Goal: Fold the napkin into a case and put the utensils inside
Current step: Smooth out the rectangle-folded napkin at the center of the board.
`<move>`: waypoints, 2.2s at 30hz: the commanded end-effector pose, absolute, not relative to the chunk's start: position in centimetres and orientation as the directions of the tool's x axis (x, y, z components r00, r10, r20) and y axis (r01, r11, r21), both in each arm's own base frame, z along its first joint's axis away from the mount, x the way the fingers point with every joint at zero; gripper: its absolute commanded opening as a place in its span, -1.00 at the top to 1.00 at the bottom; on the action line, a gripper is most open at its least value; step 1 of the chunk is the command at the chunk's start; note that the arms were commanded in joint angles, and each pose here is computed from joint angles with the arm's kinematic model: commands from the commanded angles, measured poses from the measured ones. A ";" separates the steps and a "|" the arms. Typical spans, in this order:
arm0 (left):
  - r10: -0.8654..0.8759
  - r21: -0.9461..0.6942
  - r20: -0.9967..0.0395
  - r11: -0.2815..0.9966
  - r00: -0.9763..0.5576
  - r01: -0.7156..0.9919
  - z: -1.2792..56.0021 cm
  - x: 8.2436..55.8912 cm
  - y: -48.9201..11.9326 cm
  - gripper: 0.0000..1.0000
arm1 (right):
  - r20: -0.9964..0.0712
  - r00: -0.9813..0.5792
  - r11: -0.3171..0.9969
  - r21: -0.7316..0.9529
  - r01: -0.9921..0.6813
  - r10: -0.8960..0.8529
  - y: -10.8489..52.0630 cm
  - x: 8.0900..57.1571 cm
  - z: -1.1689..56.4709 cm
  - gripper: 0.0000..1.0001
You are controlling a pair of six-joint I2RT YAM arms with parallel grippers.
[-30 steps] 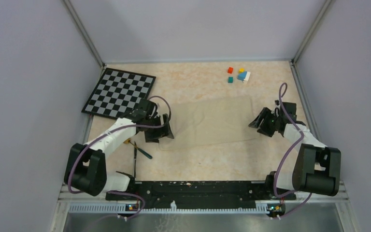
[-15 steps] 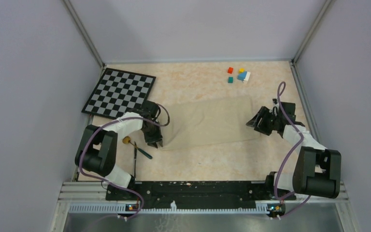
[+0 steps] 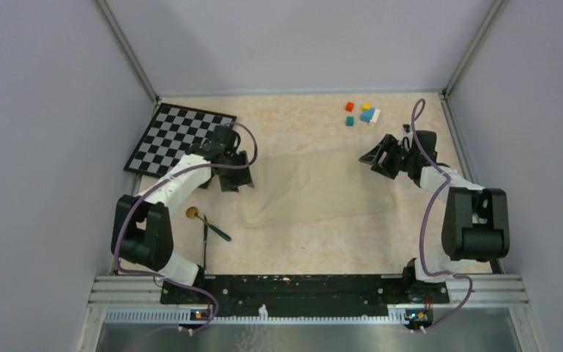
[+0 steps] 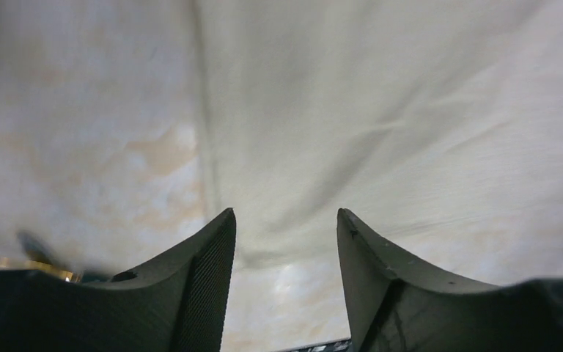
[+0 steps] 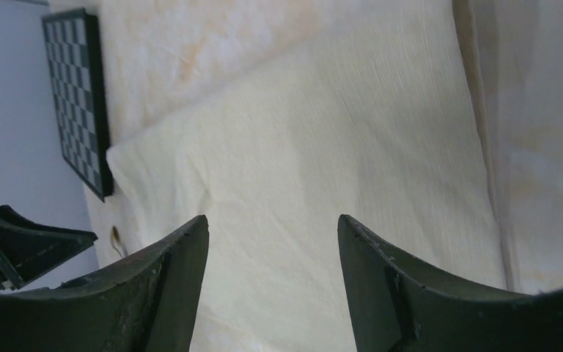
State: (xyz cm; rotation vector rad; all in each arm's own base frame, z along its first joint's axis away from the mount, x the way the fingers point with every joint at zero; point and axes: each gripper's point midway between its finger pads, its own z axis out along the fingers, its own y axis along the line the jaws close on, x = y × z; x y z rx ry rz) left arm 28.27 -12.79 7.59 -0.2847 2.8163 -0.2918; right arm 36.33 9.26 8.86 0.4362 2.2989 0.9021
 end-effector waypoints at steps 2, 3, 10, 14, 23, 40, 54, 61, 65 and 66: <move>-0.303 -0.598 -0.445 0.801 -0.842 0.028 13.5 37.7 -19.7 0.10 | -0.466 -0.702 0.625 0.780 -0.040 0.538 10.6 42.7 12.0 -0.23; -0.311 -0.619 -0.425 0.785 -0.850 0.021 12.9 38.8 -20.2 0.21 | -0.460 -0.704 0.611 0.790 -0.046 0.542 10.8 43.4 12.0 -0.20; -0.427 -0.675 -0.324 0.730 -0.844 -0.110 8.1 43.8 -19.6 0.64 | -0.430 -0.706 0.583 0.812 -0.030 0.562 10.8 47.2 10.1 0.19; -0.511 -0.637 -0.301 0.736 -0.805 -0.229 4.1 44.5 -15.8 0.71 | -0.399 -0.708 0.579 0.815 0.018 0.583 9.8 48.3 7.4 0.19; -0.477 -0.413 -0.345 0.851 -0.808 -0.326 1.8 45.5 -9.9 0.61 | -0.410 -0.698 0.698 0.694 0.180 0.587 4.0 49.1 2.2 0.18; -0.465 -0.536 -0.282 0.802 -0.839 -0.264 2.6 44.4 -10.6 0.34 | -0.390 -0.744 0.655 0.751 0.085 0.543 9.0 48.7 5.0 0.02; -0.308 -0.438 -0.421 0.893 -0.853 -0.105 10.3 41.4 -11.8 -0.02 | -0.554 -0.746 0.878 0.470 0.088 0.371 5.6 45.9 10.3 -0.11; -0.186 -0.475 -0.306 0.880 -0.934 -0.019 7.4 32.5 -15.5 -0.31 | -0.438 -0.829 0.778 0.629 -0.006 0.348 11.4 36.9 8.3 -0.13; -0.153 -0.370 -0.255 0.928 -0.955 -0.050 4.6 30.2 -14.2 -0.35 | -0.376 -0.857 0.774 0.632 0.041 0.353 10.9 34.1 5.8 -0.08; -0.154 -0.343 -0.253 0.937 -0.955 -0.060 4.3 29.8 -13.7 -0.36 | -0.369 -0.861 0.780 0.624 0.050 0.350 10.7 33.4 5.2 -0.07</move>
